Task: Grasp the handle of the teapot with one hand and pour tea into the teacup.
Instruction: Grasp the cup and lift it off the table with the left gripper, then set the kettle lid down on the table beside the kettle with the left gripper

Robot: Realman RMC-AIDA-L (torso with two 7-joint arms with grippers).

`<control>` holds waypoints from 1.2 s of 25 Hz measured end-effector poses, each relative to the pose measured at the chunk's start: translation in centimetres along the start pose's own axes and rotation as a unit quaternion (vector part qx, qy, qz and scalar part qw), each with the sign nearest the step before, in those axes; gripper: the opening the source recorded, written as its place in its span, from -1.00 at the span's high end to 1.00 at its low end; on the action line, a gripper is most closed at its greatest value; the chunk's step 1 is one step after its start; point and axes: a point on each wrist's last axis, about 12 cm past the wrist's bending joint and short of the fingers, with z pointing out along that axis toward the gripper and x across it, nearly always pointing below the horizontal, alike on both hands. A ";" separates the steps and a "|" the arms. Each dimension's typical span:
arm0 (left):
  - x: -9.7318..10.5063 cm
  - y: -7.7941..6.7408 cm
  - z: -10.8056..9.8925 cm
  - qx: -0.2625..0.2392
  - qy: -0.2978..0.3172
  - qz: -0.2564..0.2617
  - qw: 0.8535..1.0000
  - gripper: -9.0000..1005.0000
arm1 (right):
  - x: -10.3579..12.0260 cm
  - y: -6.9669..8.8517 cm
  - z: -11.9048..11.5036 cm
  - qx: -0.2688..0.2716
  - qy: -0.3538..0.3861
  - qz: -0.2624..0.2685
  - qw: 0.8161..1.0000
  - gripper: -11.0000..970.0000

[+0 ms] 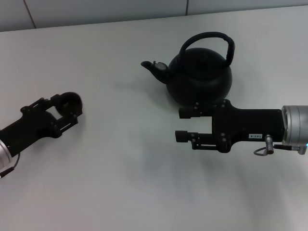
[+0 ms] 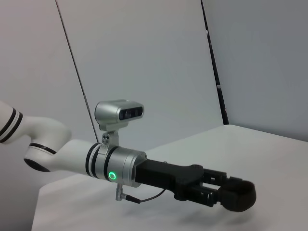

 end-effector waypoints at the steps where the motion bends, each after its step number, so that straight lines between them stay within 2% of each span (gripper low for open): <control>1: -0.2 -0.2 0.1 0.008 -0.006 0.001 1.000 -0.38 | 0.0 0.0 0.0 0.000 0.000 0.000 1.000 -0.26; 5: -0.7 -1.0 0.6 0.037 -0.023 -0.004 0.999 -0.38 | 0.1 0.1 0.1 -0.002 0.000 0.001 1.000 -0.26; 10: -0.7 -1.4 0.9 0.046 -0.026 -0.009 0.999 -0.38 | 0.1 0.2 0.2 -0.005 0.001 0.001 1.000 -0.26; 17: -0.1 -2.9 1.9 0.072 -0.019 -0.008 0.997 -0.39 | 0.1 0.2 0.2 -0.006 0.001 0.001 1.000 -0.26; 30: 0.5 -3.3 2.0 0.077 0.001 -0.004 0.997 -0.39 | 0.0 0.1 0.2 -0.006 0.001 0.000 1.000 -0.26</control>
